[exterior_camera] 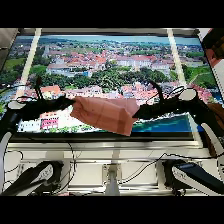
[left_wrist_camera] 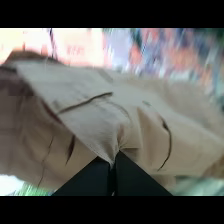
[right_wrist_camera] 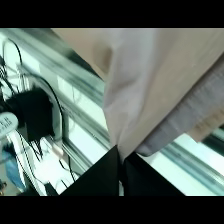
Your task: Fold the clothes and pants, and hang the long-sleeved shirts on hangers.
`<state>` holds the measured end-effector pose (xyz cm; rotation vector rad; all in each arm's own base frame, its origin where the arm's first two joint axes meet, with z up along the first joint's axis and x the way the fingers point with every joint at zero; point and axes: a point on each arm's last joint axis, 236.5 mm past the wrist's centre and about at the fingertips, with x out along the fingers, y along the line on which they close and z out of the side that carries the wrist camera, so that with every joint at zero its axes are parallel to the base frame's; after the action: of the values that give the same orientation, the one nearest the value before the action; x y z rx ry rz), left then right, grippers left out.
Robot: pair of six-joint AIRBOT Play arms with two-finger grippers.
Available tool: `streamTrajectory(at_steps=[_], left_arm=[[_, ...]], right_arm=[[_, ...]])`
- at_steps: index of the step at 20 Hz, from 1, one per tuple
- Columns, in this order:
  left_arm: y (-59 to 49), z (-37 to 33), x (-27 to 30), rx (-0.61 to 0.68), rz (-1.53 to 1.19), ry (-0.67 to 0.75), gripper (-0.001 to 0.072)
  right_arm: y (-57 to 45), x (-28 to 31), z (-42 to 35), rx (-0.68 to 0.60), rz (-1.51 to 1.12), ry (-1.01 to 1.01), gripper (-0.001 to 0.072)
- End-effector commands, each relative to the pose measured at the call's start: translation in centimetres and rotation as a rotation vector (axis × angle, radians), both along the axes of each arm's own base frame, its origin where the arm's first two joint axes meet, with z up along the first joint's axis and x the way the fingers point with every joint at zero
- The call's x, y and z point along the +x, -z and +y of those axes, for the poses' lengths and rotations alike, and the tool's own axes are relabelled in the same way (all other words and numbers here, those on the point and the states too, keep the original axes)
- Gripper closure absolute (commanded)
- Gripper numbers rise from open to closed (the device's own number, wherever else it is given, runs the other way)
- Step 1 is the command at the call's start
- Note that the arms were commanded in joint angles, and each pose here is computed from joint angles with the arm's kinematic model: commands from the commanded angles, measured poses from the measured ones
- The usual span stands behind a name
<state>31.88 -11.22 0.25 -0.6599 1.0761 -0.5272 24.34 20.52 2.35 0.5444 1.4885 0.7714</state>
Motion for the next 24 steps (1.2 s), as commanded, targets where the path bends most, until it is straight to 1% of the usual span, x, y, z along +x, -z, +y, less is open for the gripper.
streamTrajectory(at_steps=[1,4,7,9,12,13,14,15,16,17,20,21,23,24], left_arm=[[4.0,2.6,-6.6,0.172,0.221,0.176,0.0698],[5.0,3.2,-6.3,0.203,0.229,0.17,0.0697],[6.0,4.5,-3.9,0.249,0.178,0.09,0.0696],[6.1,5.2,-2.3,0.268,0.136,0.036,0.0696],[5.6,5.2,-0.9,0.25,0.092,-0.008,0.0694],[5.5,5.0,-0.7,0.237,0.093,-0.015,0.0619],[5.5,5.0,-0.7,0.234,0.093,-0.015,0.0286],[5.5,5.0,-0.8,0.234,0.095,-0.016,-0.0005],[5.5,5.0,-0.8,0.234,0.093,-0.015,0.0016],[5.5,5.0,-0.8,0.234,0.094,-0.015,0.0016],[5.5,5.0,-0.8,0.234,0.094,-0.015,0.0017],[5.5,5.0,-0.8,0.234,0.094,-0.014,0.0017],[5.5,5.0,-0.8,0.234,0.094,-0.015,0.0017],[5.5,5.0,-0.8,0.234,0.094,-0.015,0.0017]], right_arm=[[1.6,-3.1,-0.4,-0.1,0.066,-0.107,0.0705],[3.2,-3.2,0.7,-0.172,0.026,-0.118,0.0705],[4.4,-2.5,1.6,-0.213,-0.006,-0.065,0.0704],[4.6,-2.0,2.1,-0.217,-0.009,-0.024,0.0704],[4.9,-1.8,2.6,-0.223,-0.018,-0.002,0.0704],[5.1,-2.2,2.8,-0.225,-0.005,-0.003,0.064],[5.1,-2.8,2.9,-0.23,0.017,-0.016,0.0444],[5.1,-3.7,3.0,-0.233,0.041,-0.039,0.0243],[5.1,-4.3,2.9,-0.239,0.057,-0.061,0.0162],[5.2,-4.7,2.7,-0.246,0.066,-0.073,0.016],[5.9,-3.6,1.5,-0.301,0.016,-0.07,0.0162],[6.4,-2.9,0.4,-0.357,-0.025,-0.084,0.0162],[6.5,-0.4,-3.4,-0.518,-0.123,-0.103,0.0163],[5.9,1.0,-5.7,-0.592,-0.148,-0.081,0.0231]])
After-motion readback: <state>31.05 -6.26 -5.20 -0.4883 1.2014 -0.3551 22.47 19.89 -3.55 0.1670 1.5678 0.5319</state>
